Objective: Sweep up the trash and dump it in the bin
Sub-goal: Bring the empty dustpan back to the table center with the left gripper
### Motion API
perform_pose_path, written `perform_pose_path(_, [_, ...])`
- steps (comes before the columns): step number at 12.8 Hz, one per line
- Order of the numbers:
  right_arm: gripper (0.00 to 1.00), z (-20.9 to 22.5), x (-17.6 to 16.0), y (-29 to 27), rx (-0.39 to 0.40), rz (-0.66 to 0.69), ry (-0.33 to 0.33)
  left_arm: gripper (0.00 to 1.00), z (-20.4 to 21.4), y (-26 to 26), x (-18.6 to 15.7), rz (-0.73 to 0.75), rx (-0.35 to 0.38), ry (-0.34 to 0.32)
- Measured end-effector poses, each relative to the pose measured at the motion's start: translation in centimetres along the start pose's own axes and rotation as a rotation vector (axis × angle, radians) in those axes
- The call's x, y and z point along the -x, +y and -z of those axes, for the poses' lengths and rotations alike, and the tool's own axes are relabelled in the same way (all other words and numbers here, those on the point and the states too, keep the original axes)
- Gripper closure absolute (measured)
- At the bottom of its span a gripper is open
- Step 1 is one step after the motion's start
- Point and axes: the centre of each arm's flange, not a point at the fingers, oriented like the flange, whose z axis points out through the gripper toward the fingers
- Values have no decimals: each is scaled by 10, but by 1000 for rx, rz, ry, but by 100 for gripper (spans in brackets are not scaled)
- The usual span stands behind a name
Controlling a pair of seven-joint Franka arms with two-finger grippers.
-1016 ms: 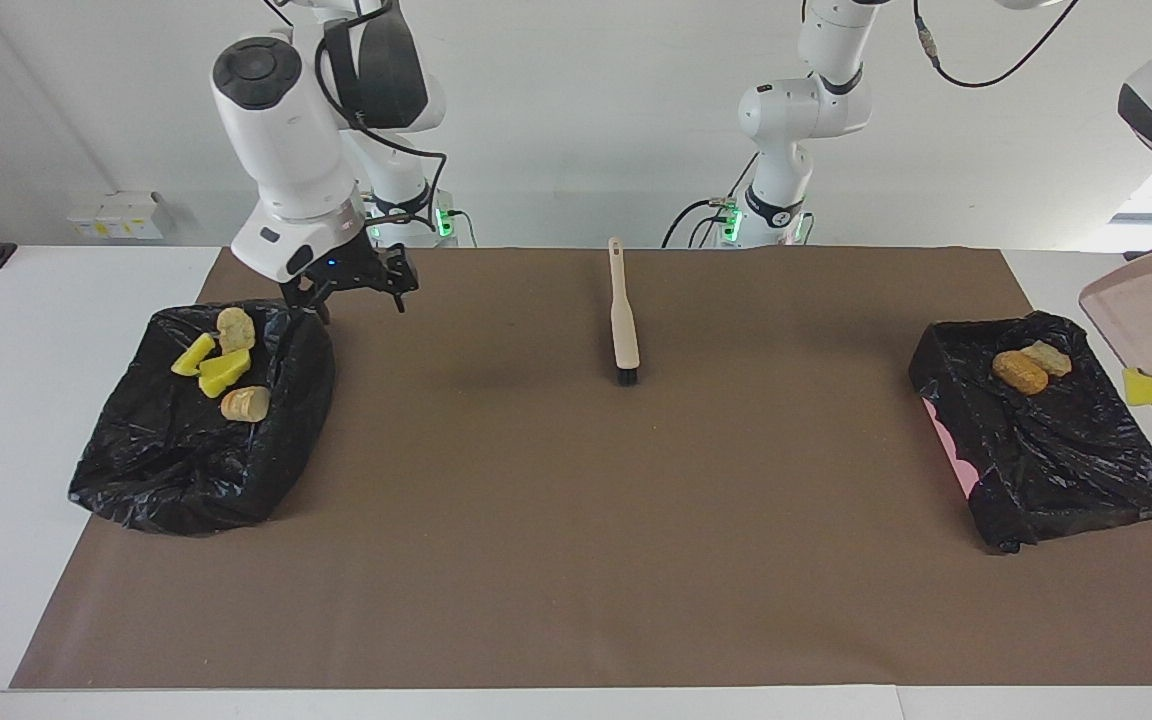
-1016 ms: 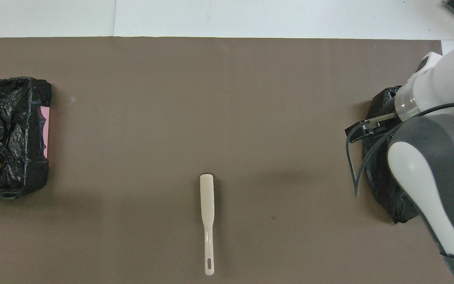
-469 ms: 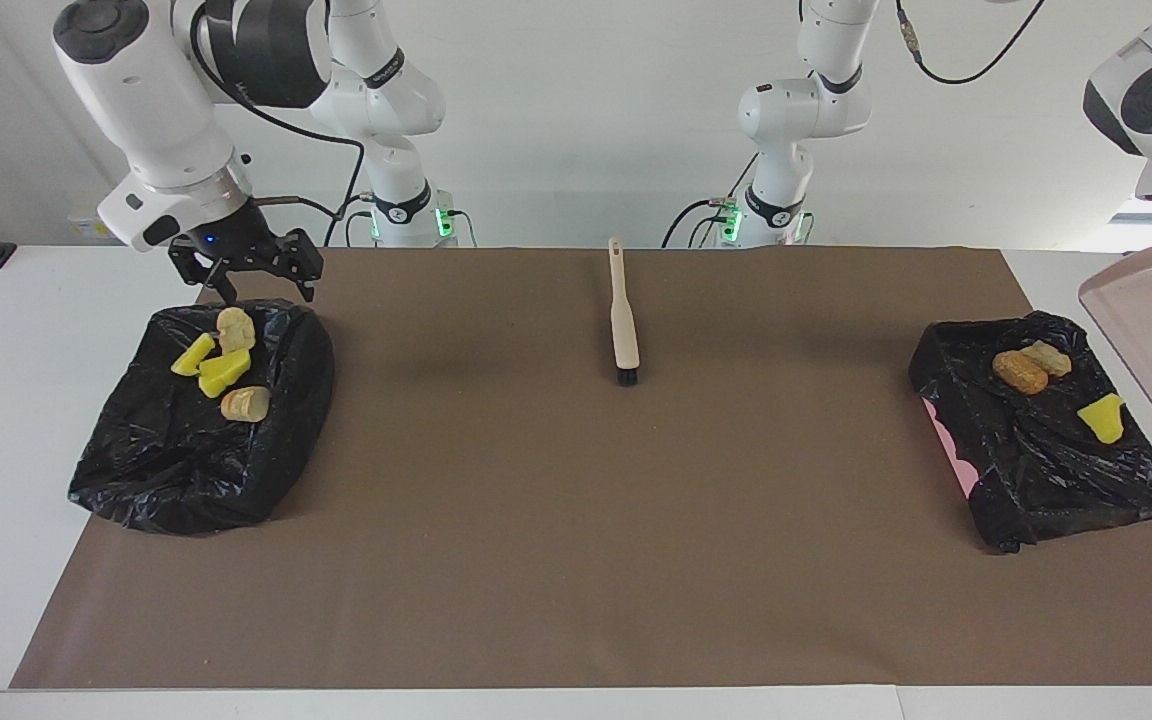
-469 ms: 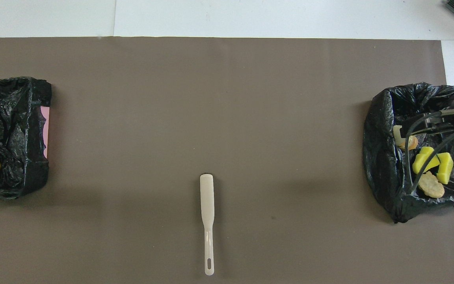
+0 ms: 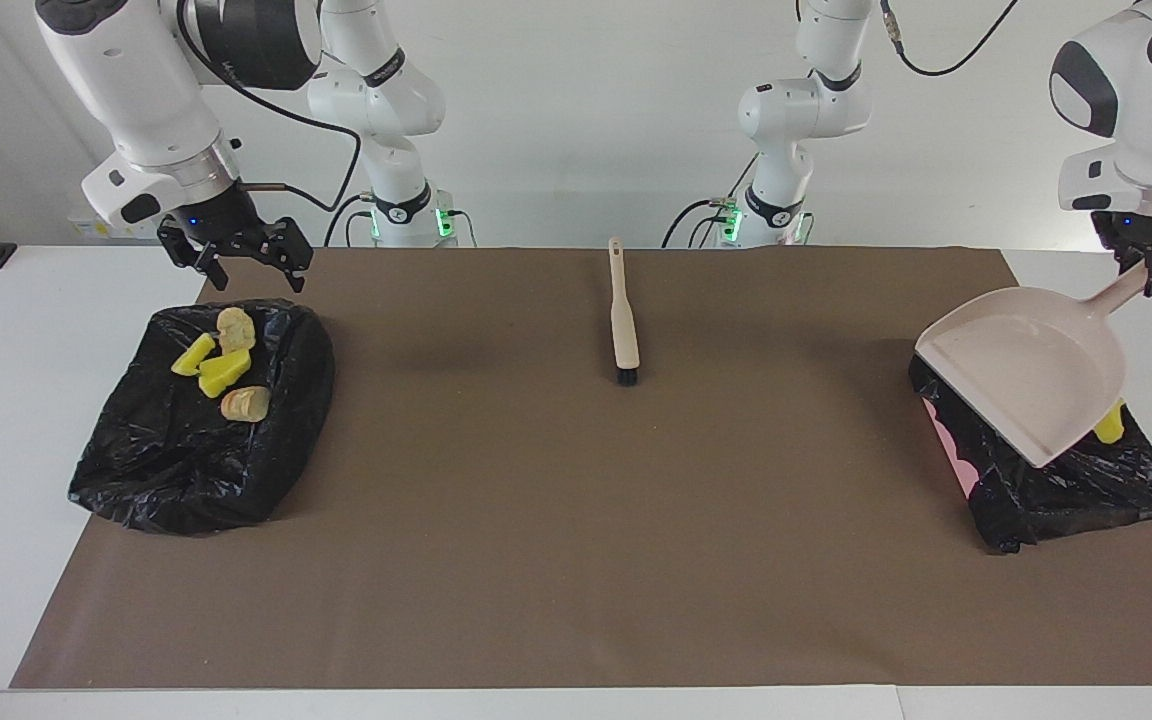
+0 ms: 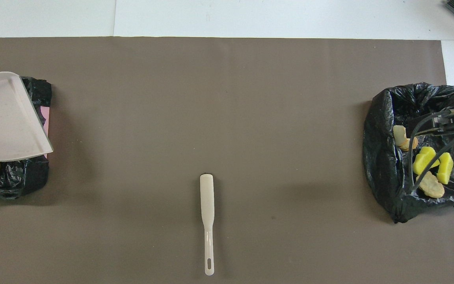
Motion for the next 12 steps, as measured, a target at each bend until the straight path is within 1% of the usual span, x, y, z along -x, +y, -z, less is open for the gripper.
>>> perform_pose_path(2, [0, 4, 1, 5, -19, -13, 2, 67, 3, 18, -46, 159, 62, 68])
perform_pose_path(4, [0, 4, 1, 13, -22, -30, 1, 67, 10, 42, -103, 315, 107, 110])
perform_pose_path(6, [0, 4, 1, 13, -22, -30, 1, 67, 20, 67, -159, 499, 169, 148])
perform_pose_path(8, [0, 4, 1, 10, -22, -24, 0, 67, 32, 93, -214, 665, 225, 173])
perform_pose_path(9, [0, 4, 1, 9, -22, -22, 0, 67, 38, 106, -238, 720, 236, 182])
perform_pose_path(12, [0, 4, 1, 9, -22, -21, 0, 67, 45, 156, -329, 885, 277, 191])
